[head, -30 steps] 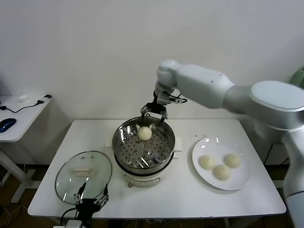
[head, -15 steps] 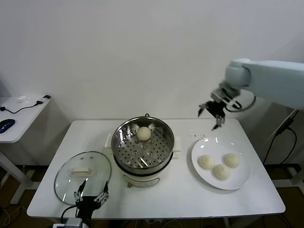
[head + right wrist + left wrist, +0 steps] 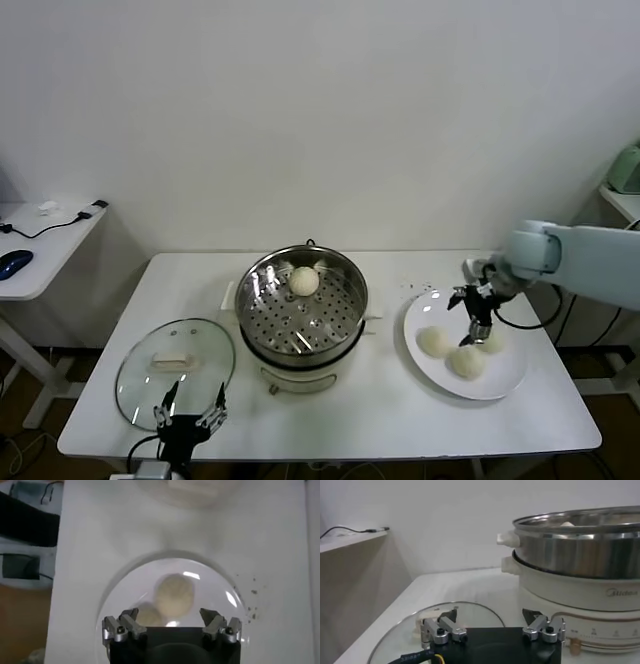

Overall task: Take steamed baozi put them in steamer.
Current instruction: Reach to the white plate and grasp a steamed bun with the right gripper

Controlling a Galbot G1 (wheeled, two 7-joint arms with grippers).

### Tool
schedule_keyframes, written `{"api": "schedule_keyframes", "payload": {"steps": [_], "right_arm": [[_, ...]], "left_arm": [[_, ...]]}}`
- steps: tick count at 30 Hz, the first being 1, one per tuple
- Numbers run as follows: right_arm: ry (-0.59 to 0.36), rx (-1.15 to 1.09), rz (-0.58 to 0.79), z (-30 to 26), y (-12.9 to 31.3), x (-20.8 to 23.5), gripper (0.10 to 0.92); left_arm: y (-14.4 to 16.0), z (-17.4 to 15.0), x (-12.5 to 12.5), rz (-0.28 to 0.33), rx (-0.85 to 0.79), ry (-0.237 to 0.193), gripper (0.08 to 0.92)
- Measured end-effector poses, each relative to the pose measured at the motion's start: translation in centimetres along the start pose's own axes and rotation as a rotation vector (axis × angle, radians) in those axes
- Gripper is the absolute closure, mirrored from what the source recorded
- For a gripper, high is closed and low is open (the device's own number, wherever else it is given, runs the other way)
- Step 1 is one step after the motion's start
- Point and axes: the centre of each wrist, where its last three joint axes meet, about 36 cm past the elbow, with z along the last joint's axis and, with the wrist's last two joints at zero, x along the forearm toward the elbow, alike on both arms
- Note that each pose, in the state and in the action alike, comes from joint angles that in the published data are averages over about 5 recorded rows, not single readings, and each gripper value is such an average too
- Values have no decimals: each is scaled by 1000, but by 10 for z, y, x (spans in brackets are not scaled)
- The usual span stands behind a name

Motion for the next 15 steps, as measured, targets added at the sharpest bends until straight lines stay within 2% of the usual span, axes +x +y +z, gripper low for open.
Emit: {"api": "schedule_keyframes", "payload": {"steps": [15], "right_arm": [[40, -56, 18, -13, -9, -62, 200]], "left_arm": [[0, 5, 1, -2, 0, 11, 177]]}}
